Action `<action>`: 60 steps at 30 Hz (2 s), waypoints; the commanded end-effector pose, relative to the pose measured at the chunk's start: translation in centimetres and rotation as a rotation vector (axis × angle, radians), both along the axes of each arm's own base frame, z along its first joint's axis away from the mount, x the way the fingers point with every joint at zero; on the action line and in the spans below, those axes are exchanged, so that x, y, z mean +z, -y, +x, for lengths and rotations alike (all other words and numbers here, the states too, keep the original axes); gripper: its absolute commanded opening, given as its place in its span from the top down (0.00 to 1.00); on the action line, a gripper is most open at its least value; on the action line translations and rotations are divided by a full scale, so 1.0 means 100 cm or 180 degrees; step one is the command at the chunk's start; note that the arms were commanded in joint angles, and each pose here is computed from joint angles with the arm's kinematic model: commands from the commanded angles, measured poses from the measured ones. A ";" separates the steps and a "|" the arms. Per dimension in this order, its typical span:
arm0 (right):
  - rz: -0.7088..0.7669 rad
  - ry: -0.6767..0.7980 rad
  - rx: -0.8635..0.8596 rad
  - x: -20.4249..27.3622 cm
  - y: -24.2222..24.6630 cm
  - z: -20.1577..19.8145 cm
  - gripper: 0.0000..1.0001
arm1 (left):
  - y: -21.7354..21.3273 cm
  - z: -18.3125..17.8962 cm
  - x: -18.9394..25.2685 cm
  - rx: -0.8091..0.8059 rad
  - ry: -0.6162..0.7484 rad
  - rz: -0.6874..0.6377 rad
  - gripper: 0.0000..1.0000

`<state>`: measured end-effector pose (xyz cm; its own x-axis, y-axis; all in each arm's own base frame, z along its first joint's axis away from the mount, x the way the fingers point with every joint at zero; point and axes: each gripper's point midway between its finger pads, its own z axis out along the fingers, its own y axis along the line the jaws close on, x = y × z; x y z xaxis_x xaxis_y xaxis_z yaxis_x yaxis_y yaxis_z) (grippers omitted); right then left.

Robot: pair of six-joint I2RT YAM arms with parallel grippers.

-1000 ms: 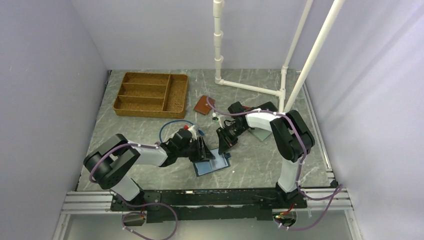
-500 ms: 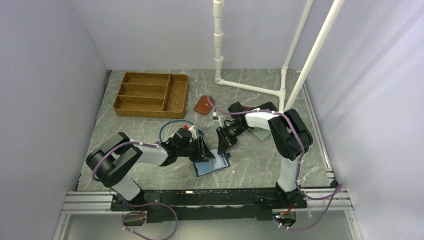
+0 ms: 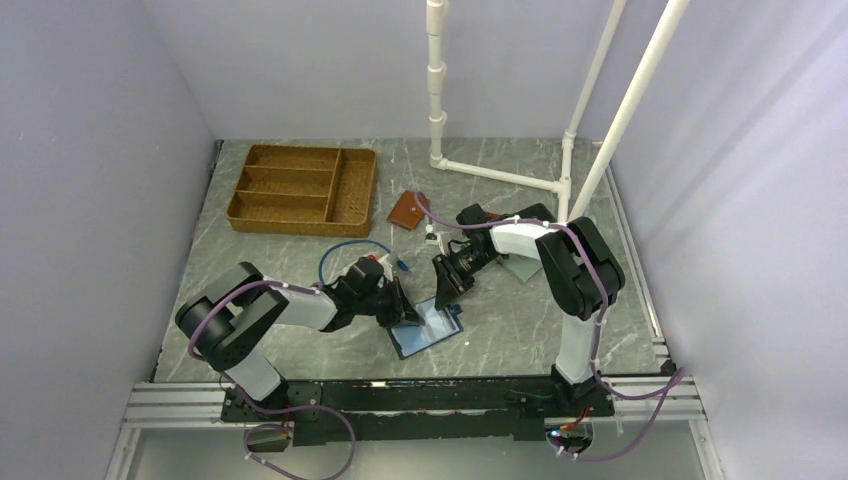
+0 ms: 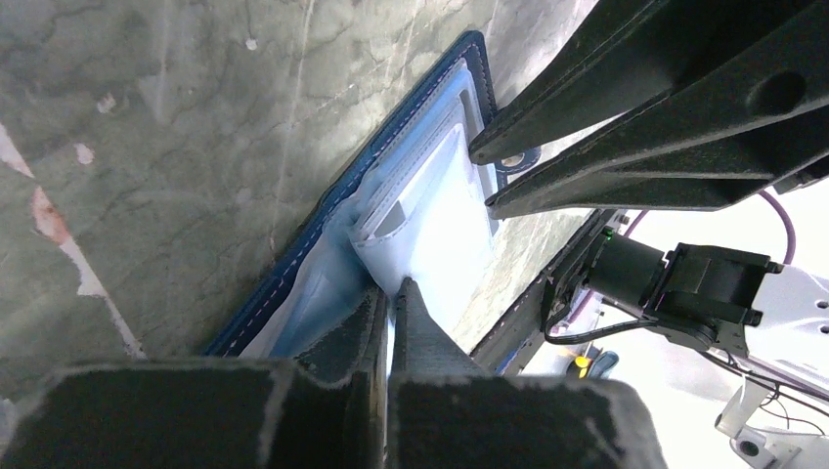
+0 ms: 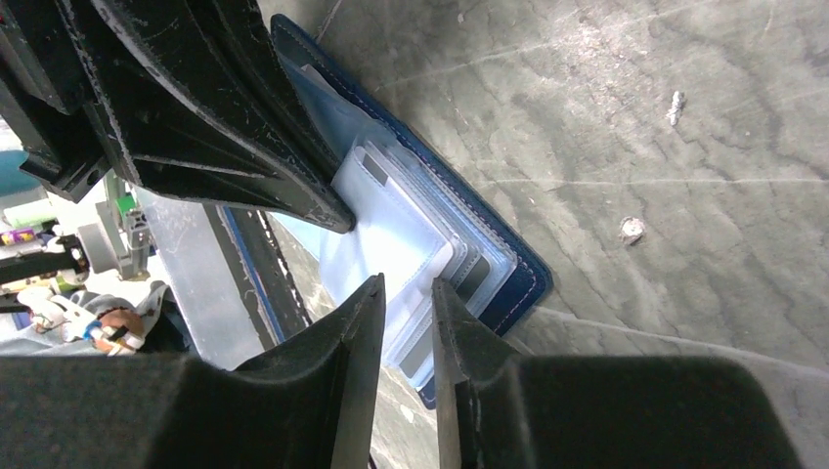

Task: Take the credit cards out of the card holder
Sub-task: Open the card holder at the center of the board.

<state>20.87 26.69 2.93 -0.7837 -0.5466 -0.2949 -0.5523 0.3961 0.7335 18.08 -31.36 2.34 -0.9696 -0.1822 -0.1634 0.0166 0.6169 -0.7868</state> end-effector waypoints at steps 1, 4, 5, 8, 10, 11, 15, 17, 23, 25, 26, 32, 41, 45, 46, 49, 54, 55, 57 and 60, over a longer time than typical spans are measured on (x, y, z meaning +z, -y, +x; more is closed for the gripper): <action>0.0429 -0.0221 0.0247 0.019 -0.023 -0.019 0.73 | -0.001 0.002 -0.010 0.0021 0.0082 0.0093 0.98; 0.0402 -0.0188 0.0251 0.018 -0.022 -0.017 0.72 | -0.002 0.003 -0.009 0.0029 0.0077 0.0059 0.99; 0.0391 -0.0166 0.0260 0.019 -0.021 -0.017 0.71 | -0.002 0.003 -0.008 0.0031 0.0092 0.0029 1.00; 0.0447 -0.0150 0.0283 0.024 -0.019 -0.015 0.69 | -0.002 0.004 -0.003 0.0040 0.0105 -0.0100 1.00; 0.0503 -0.0136 0.0312 0.028 -0.018 -0.015 0.68 | -0.002 0.005 0.000 0.0045 0.0119 -0.0207 1.00; 0.0529 -0.0124 0.0330 0.030 -0.017 -0.015 0.68 | -0.002 0.004 0.000 0.0040 0.0121 -0.0249 1.00; 0.0580 -0.0103 0.0375 0.033 -0.016 -0.018 0.66 | -0.001 0.004 0.002 0.0034 0.0129 -0.0379 1.00; 0.0547 -0.0112 0.0366 0.031 -0.015 -0.018 0.65 | 0.000 0.004 0.002 0.0027 0.0131 -0.0421 1.00; 0.0255 -0.0025 0.0241 0.014 -0.010 -0.009 0.65 | 0.000 0.005 0.004 0.0048 0.0152 -0.0487 0.99; 0.0147 0.0052 0.0228 0.009 -0.007 -0.006 0.65 | -0.001 0.005 0.004 0.0056 0.0153 -0.0477 0.98; 0.0136 0.0074 0.0231 0.009 -0.006 -0.005 0.65 | -0.002 0.005 0.004 0.0063 0.0154 -0.0472 0.98; 0.0193 0.0272 0.0360 0.022 -0.003 -0.004 0.65 | -0.004 0.005 0.004 0.0077 0.0151 -0.0443 0.98; 0.0173 0.0268 0.0426 0.018 -0.001 -0.010 0.65 | -0.003 0.005 0.006 0.0072 0.0164 -0.0486 0.97; 0.0192 0.0165 0.0475 0.015 -0.006 -0.017 0.65 | -0.002 0.006 0.009 0.0068 0.0183 -0.0508 0.96; 0.0205 0.0143 0.0483 0.015 -0.008 -0.018 0.65 | -0.002 0.006 0.009 0.0067 0.0188 -0.0512 0.96; 0.0200 0.0100 0.0517 0.013 -0.011 -0.022 0.67 | -0.002 0.005 0.010 0.0073 0.0182 -0.0523 0.94; 0.0266 0.0033 0.0546 0.016 -0.016 -0.027 0.71 | -0.001 0.006 0.014 0.0072 0.0206 -0.0554 0.92; 0.0290 0.0029 0.0554 0.017 -0.017 -0.027 0.71 | -0.001 0.006 0.015 0.0071 0.0211 -0.0567 0.90; 0.0329 0.0016 0.0565 0.020 -0.019 -0.028 0.72 | 0.000 0.006 0.018 0.0067 0.0222 -0.0598 0.86; 0.0373 0.0006 0.0569 0.023 -0.021 -0.028 0.73 | 0.000 0.006 0.022 0.0067 0.0250 -0.0634 0.79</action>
<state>17.77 27.54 3.72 -0.6889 -0.6497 -0.3216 -0.6037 0.2687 0.7506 18.15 -30.98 2.49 -0.9615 -0.2280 -0.1537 0.0185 0.5042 -0.8634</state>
